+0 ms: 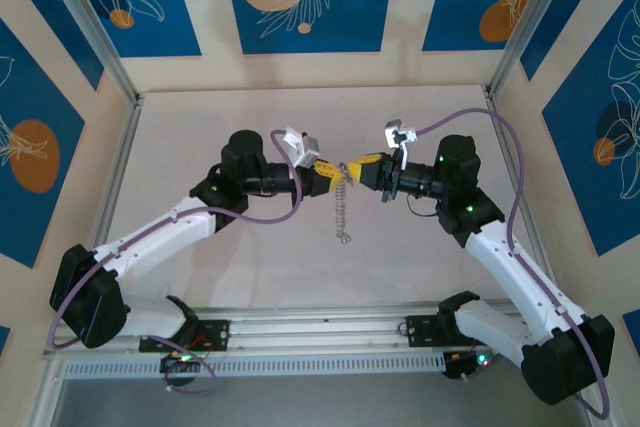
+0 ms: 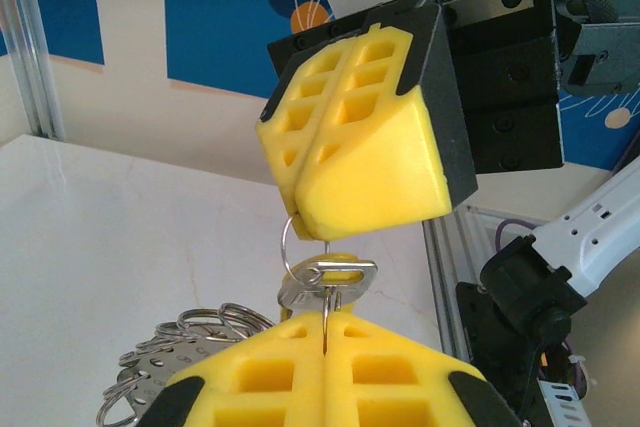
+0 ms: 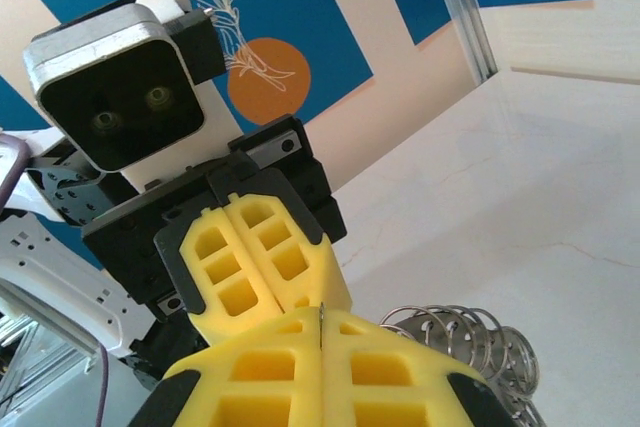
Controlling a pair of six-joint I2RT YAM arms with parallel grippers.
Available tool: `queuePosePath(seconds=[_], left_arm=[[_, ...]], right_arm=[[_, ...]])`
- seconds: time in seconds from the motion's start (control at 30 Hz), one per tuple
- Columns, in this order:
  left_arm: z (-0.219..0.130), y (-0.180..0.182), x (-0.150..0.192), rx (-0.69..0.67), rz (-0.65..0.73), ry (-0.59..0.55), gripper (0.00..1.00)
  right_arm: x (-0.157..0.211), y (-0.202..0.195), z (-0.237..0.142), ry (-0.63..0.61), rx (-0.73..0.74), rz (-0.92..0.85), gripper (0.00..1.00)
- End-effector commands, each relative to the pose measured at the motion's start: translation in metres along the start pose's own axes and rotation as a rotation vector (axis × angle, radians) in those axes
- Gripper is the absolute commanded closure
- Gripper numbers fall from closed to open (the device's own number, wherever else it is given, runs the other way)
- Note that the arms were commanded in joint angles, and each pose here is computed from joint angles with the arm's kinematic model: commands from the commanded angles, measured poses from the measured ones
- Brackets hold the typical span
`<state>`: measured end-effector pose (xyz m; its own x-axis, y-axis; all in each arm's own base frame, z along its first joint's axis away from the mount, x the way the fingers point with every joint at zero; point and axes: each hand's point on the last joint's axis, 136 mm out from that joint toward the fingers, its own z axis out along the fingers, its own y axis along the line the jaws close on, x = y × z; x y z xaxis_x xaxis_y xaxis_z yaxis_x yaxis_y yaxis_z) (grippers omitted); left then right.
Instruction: Put the keys on the keyring
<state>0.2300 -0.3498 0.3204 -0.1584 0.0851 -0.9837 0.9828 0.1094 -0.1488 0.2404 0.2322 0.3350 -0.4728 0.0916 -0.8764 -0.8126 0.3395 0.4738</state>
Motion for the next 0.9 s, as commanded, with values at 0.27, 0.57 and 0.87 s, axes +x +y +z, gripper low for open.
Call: queuePosePath(seconds=[0.27, 0.57, 0.87], left_arm=[[0.002, -0.006, -0.020, 0.009, 0.073, -0.034, 1.00], [0.002, -0.006, -0.025, 0.008, 0.079, -0.043, 1.00], [0.003, -0.007, -0.025, 0.015, 0.074, -0.044, 1.00]], right_arm=[[-0.007, 0.001, -0.020, -0.049, 0.055, -0.023, 1.00], [0.005, 0.007, -0.014, -0.016, 0.017, -0.001, 1.00], [0.004, 0.009, -0.007, -0.012, 0.005, -0.005, 1.00]])
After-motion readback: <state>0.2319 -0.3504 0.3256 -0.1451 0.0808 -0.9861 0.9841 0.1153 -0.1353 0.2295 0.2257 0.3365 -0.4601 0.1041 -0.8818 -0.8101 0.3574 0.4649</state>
